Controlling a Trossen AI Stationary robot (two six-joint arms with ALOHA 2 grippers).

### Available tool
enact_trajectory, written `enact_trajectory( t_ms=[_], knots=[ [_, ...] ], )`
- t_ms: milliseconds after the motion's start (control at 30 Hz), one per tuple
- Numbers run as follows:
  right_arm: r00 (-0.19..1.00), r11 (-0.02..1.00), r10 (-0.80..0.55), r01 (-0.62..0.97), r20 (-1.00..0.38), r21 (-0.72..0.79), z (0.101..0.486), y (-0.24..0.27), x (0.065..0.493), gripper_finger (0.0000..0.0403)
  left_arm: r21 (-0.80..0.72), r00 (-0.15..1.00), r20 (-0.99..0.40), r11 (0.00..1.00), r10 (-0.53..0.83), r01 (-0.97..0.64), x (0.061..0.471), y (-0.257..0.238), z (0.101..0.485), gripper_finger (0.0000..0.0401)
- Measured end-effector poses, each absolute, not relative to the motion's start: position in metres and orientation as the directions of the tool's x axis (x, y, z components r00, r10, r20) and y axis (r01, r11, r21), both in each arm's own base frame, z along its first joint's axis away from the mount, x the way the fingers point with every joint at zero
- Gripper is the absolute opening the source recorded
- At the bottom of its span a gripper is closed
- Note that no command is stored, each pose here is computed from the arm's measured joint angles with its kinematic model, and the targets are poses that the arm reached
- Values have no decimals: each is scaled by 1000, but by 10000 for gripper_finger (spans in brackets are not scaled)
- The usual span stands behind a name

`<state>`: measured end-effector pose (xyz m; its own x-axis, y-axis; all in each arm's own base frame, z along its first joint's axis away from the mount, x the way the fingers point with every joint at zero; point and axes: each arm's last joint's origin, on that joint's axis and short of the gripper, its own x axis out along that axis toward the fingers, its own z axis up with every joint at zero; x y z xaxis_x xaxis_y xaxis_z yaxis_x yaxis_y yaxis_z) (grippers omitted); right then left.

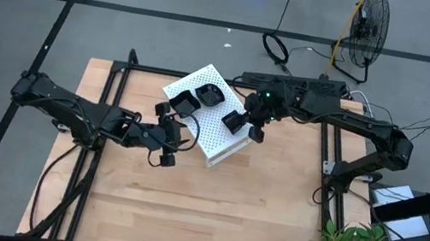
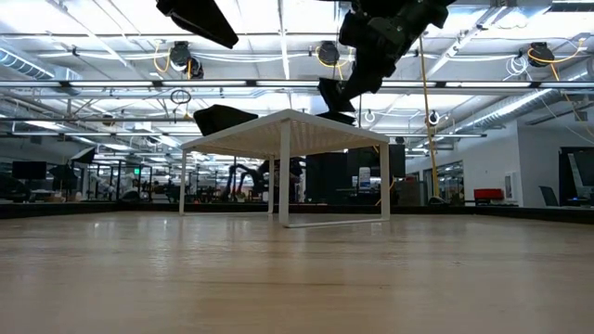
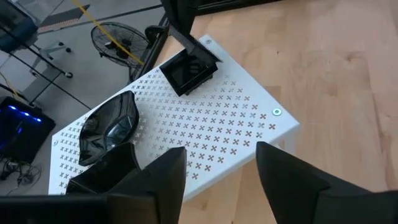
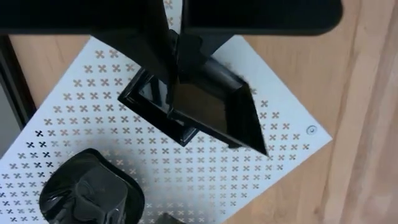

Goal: Pick & Place Mini shaped plates
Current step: Stack the square plate on top of the stacked square plates on the shelf, then return to Home Position

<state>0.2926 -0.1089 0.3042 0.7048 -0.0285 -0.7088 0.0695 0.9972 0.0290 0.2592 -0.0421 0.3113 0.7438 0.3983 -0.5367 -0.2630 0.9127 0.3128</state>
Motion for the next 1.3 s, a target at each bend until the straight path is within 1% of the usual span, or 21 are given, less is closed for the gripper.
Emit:
enact_trajectory(
  t_ms=[100, 233, 400, 533, 700, 867, 967, 1033, 1100, 1200, 1300],
  knots=[
    [704, 997, -29, 70, -709, 28, 304, -109, 293, 33, 313, 744, -537, 913, 398, -263, 259, -42, 311, 203],
    [706, 997, -31, 71, -708, 27, 304, -109, 293, 66, 312, 744, -537, 913, 398, -263, 259, -42, 311, 207],
    [724, 997, -40, 75, -688, 22, 306, -110, 295, 103, 312, 744, -537, 913, 398, -264, 259, -42, 311, 199],
    [740, 997, -46, 76, -671, 15, 308, -110, 296, 121, 311, 744, -537, 913, 398, -265, 259, -42, 311, 191],
    [750, 997, -56, 77, -659, 2, 309, -111, 297, 129, 311, 744, -537, 913, 398, -265, 259, -42, 311, 184],
    [738, 983, -175, 168, -652, -73, 311, -115, 297, 130, 318, 744, -536, 912, 398, -259, 259, -42, 311, 183],
    [755, 969, -228, 239, -614, -65, 318, -116, 297, 130, 368, 740, -542, 904, 399, -218, 259, -42, 311, 188],
    [781, 965, -235, 259, -579, -41, 326, -114, 293, 130, 378, 736, -550, 903, 396, -203, 254, -42, 312, 192],
    [798, 963, -231, 268, -557, -15, 335, -111, 287, 130, 360, 742, -551, 911, 382, -201, 243, -43, 320, 196],
    [812, 959, -237, 285, -534, 8, 350, -104, 270, 130, 314, 771, -532, 927, 350, -205, 217, -44, 341, 204],
    [831, 958, -244, 285, -500, 7, 370, -95, 245, 130, 269, 824, -475, 943, 309, -198, 184, -42, 363, 210]
  ],
)
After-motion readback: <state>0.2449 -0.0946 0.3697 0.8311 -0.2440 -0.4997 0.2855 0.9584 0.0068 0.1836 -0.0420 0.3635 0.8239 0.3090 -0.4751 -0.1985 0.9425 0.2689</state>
